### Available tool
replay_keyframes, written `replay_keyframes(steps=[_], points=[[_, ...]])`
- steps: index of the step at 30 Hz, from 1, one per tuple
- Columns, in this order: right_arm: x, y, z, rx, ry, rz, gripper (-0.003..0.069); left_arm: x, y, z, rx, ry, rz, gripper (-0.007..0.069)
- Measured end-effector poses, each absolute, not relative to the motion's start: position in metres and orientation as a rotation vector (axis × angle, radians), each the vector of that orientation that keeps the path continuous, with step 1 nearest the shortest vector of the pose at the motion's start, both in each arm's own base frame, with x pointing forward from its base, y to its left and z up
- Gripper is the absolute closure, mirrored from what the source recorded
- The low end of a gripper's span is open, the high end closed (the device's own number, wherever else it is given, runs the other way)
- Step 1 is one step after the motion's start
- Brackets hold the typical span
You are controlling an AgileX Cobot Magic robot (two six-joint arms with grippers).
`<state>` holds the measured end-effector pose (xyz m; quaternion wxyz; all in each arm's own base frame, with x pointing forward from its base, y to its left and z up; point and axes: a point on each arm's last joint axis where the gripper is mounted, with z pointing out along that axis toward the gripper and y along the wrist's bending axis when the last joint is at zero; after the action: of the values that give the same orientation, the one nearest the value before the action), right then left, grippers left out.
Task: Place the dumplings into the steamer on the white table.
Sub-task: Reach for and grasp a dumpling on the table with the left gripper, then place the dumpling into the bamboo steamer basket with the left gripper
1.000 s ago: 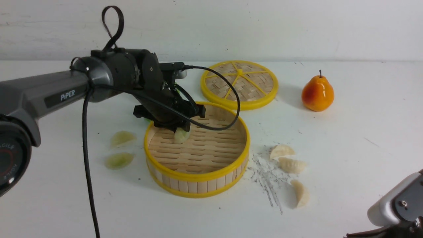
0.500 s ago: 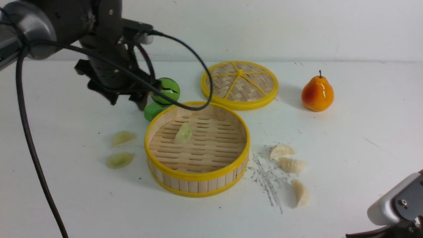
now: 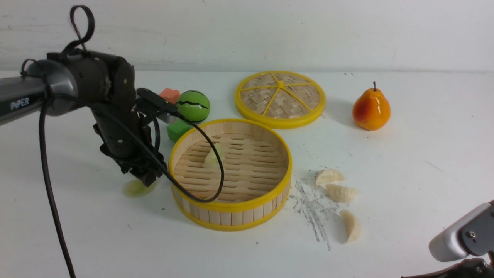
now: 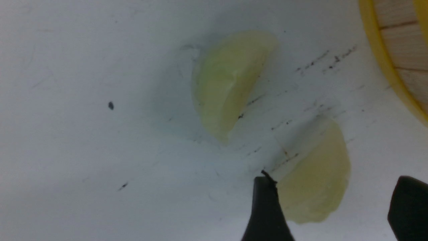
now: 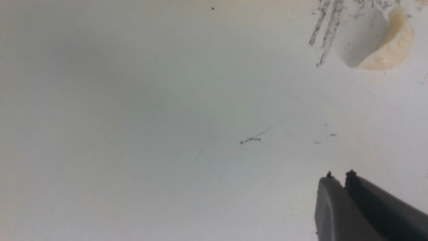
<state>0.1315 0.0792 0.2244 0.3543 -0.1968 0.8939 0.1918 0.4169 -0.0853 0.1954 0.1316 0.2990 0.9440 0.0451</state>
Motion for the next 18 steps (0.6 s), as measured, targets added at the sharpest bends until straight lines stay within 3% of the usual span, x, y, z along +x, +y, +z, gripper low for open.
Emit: replay_keyframes(steps=[4, 9, 14, 15, 16, 18], points=[[0.131, 0.079, 0.224, -0.511, 2.314, 0.497, 0.0600, 0.419, -0.084, 0.166, 0.922, 2.823, 0.151, 0.0282], [0.131, 0.079, 0.224, -0.512, 2.315, 0.498, 0.0594, 0.420, -0.084, 0.179, 0.824, 2.866, 0.144, 0.0291], [0.131, 0.079, 0.224, -0.511, 2.314, 0.497, 0.0588, 0.424, -0.093, 0.259, 0.510, 2.775, -0.016, 0.0341], [0.131, 0.079, 0.224, -0.510, 2.312, 0.496, 0.0587, 0.424, -0.098, 0.282, 0.429, 2.724, -0.103, 0.0343], [0.132, 0.079, 0.225, -0.503, 2.302, 0.492, 0.0585, 0.421, -0.109, 0.313, 0.322, 2.646, -0.286, 0.0343], [0.134, 0.079, 0.226, -0.491, 2.284, 0.483, 0.0583, 0.417, -0.130, 0.333, 0.263, 2.568, -0.492, 0.0344]])
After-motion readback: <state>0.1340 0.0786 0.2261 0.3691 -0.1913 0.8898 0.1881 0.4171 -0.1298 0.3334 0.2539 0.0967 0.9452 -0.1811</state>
